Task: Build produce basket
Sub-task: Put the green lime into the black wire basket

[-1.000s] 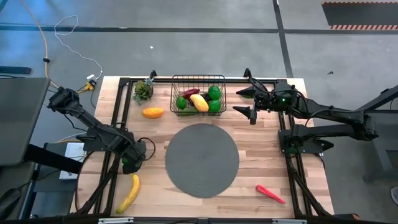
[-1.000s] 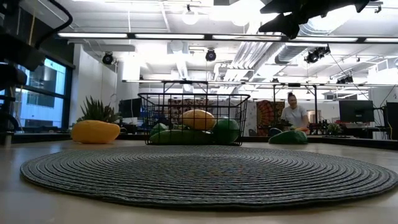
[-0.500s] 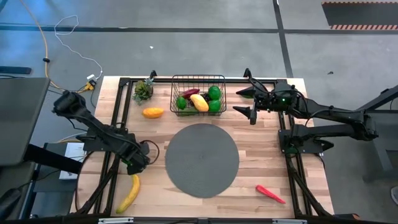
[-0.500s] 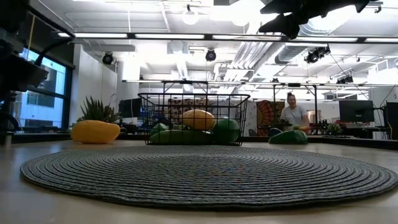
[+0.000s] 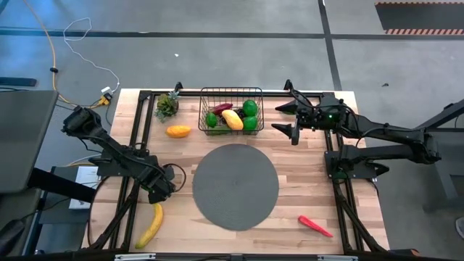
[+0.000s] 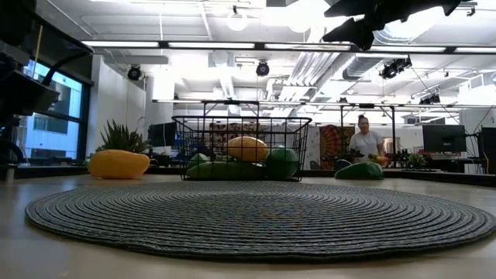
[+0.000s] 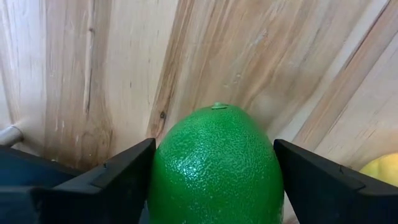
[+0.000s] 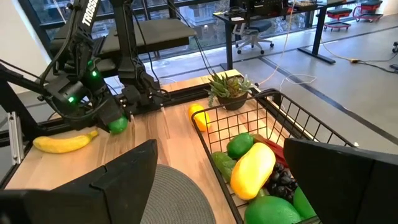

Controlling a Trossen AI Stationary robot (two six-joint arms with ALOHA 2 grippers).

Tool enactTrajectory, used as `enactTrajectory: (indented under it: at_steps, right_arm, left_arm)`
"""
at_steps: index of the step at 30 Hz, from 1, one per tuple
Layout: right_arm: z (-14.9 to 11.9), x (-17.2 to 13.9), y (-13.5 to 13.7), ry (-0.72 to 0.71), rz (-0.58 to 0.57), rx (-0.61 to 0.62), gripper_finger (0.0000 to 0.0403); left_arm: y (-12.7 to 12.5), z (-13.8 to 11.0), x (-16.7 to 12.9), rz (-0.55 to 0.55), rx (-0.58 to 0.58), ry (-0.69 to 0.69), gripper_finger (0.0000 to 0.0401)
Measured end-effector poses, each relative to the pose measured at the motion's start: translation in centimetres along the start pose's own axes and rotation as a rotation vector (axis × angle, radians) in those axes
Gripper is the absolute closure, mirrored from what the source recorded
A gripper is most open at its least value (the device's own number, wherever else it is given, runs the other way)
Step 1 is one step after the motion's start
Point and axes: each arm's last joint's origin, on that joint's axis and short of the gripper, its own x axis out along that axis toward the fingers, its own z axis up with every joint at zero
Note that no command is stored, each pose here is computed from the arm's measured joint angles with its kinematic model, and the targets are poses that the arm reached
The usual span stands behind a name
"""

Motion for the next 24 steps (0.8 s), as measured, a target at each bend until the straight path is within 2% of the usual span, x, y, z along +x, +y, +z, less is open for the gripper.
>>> enactTrajectory:
  at_steps: [5,13,17,20,24]
  right_arm:
    - [0.0,0.0,0.0,0.000,0.000,0.000,0.0073]
    - [0.0,0.0,-0.1,-0.002,-0.018,0.000,0.0073]
    - [0.0,0.0,-0.1,-0.002,-0.018,0.000,0.0073]
    - [0.0,0.0,-0.1,-0.002,-0.019,0.000,0.0073]
    - [0.0,0.0,-0.1,-0.003,-0.018,0.043,0.0073]
  left_arm:
    - [0.0,0.0,0.0,0.005,0.009,-0.005,0.0117]
    - [-0.1,0.1,-0.5,0.000,0.032,-0.035,0.0122]
    - [-0.4,0.6,-2.8,-0.035,0.082,-0.168,0.0122]
    - [-0.4,1.2,-5.6,-0.062,0.117,-0.328,0.0123]
    - [0.7,2.3,-10.3,-0.084,0.088,-0.581,0.0123]
